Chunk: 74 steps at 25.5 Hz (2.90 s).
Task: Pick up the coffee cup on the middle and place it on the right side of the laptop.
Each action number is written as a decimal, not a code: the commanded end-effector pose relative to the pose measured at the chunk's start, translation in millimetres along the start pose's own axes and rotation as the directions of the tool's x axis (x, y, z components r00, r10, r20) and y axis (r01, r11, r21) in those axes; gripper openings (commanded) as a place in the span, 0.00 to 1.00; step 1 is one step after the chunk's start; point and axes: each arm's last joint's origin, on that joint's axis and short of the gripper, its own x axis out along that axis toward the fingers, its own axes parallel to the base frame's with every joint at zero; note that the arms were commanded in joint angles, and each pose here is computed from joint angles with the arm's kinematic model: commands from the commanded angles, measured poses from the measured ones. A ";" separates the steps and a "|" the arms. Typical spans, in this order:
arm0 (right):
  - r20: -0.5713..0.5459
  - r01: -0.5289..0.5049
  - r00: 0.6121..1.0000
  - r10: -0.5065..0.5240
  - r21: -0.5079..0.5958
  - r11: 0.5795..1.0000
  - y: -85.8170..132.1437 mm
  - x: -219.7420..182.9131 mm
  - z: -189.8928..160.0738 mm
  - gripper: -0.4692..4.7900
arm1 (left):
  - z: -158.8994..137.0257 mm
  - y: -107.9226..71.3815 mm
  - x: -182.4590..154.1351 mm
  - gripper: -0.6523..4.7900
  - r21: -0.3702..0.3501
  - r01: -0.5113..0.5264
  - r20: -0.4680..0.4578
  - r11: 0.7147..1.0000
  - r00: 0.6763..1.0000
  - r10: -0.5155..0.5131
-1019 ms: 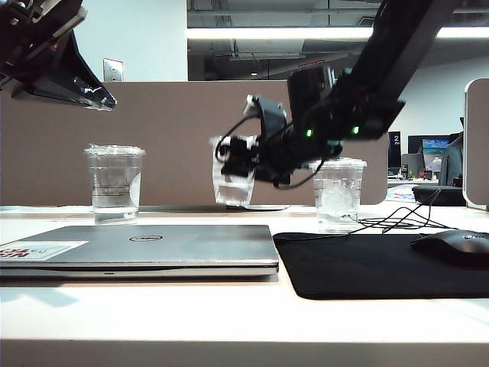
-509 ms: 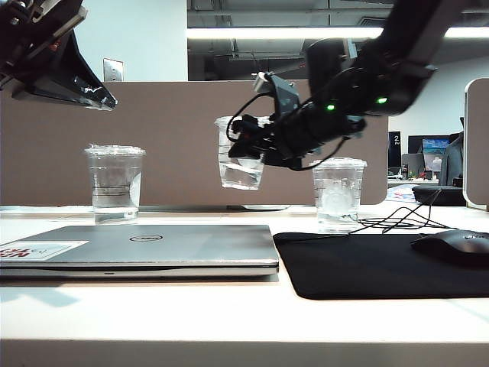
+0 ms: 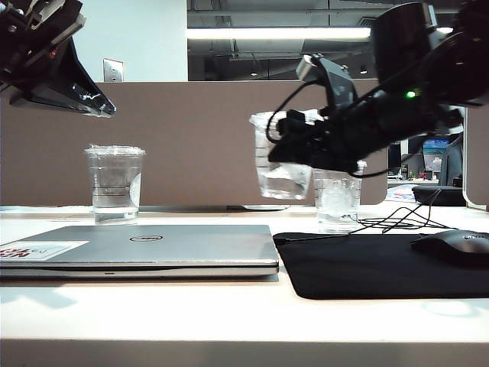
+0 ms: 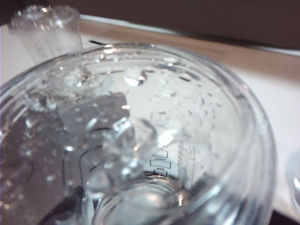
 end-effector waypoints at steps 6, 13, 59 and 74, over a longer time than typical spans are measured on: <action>0.017 0.050 0.999 -0.050 -0.006 0.999 4.0 -27.2 -19.1 0.59 | 3.0 -0.2 -0.6 0.11 0.006 0.003 0.025 1.000 1.000 -0.003; -0.013 0.106 0.994 -0.106 -0.002 0.994 4.2 -38.0 -37.5 0.59 | 3.0 -0.1 -0.6 0.11 0.005 0.003 0.025 1.000 1.000 -0.003; -0.101 0.054 0.994 -0.050 0.039 0.998 4.3 -28.4 -68.5 0.63 | 0.2 -10.2 -2.8 0.11 0.023 0.049 0.030 0.999 0.998 -0.050; -0.095 0.055 0.994 -0.051 0.037 0.998 5.1 -28.7 -66.7 0.85 | -2.2 -27.6 0.1 0.11 0.043 0.134 0.001 0.990 0.991 -0.134</action>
